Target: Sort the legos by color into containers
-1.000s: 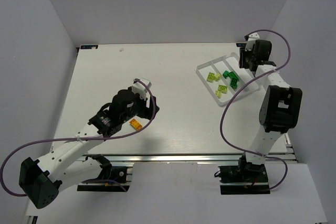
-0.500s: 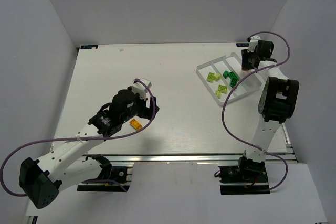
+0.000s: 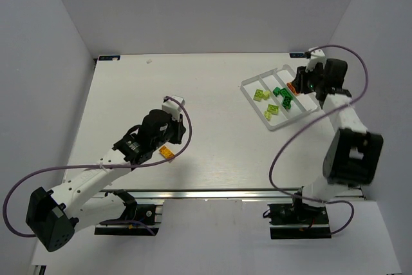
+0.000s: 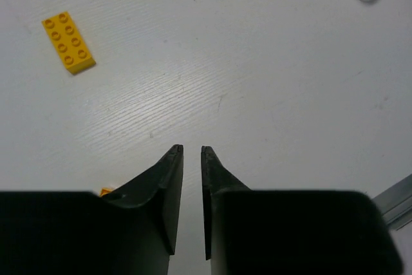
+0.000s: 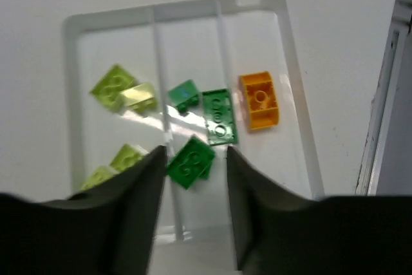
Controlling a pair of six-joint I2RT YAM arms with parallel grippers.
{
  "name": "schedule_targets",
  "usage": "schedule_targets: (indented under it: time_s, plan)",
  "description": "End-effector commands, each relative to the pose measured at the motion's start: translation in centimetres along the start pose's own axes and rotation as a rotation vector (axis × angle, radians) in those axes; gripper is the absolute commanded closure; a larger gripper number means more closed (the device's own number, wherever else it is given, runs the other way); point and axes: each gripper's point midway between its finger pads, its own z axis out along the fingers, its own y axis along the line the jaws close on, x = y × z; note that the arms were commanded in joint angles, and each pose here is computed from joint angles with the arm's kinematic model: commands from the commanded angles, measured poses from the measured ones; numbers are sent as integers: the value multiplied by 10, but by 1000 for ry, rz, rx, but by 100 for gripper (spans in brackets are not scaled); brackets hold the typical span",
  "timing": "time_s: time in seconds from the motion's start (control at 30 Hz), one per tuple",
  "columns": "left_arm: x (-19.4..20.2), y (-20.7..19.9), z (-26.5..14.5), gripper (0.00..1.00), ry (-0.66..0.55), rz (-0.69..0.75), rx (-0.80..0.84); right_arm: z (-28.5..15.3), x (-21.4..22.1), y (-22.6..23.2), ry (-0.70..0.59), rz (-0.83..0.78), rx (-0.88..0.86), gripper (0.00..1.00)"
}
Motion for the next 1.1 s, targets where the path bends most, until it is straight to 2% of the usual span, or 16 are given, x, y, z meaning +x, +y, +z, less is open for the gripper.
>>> schedule_targets:
  time_s: [0.0,0.03,0.07,0.1,0.13,0.17,0.2,0.27,0.33,0.37,0.47,0.5,0.57,0.77,1.07]
  plan:
    - [-10,10,0,75,-29,-54,-71,-72,-66,73,-332,-123,-241,64]
    - [-9,11,2,78,-23,-60,-80,-77,-39,95,-318,-91,-320,88]
    - [-4,16,9,78,7,-68,-106,-102,-54,113,-395,-74,-379,94]
    - [0,20,14,79,30,-90,-127,-117,-49,139,-407,-61,-522,95]
    - [-1,22,16,76,50,-98,-151,-126,-45,153,-407,-36,-596,90]
    - [2,26,21,66,76,-112,-175,-135,-38,167,-393,8,-665,84]
    - [12,32,32,52,120,-127,-210,-147,-36,182,-372,63,-761,79]
    - [10,47,40,21,141,-148,-281,-156,-33,193,-362,69,-796,66]
    - [19,64,52,14,187,-152,-354,-155,-25,190,-351,57,-735,55]
    - [12,71,56,12,178,-151,-386,-161,-27,190,-368,30,-704,44]
    - [21,84,76,11,241,-135,-438,-164,-24,182,-374,-28,-618,31]
    - [11,87,84,11,231,-133,-447,-164,-22,179,-371,-43,-597,29]
    - [24,94,101,11,288,-122,-470,-166,-20,180,-374,-54,-590,28]
    - [20,104,141,14,330,-107,-523,-178,-24,183,-404,-78,-593,28]
    - [14,133,160,17,347,-126,-616,-188,-26,183,-435,-114,-585,28]
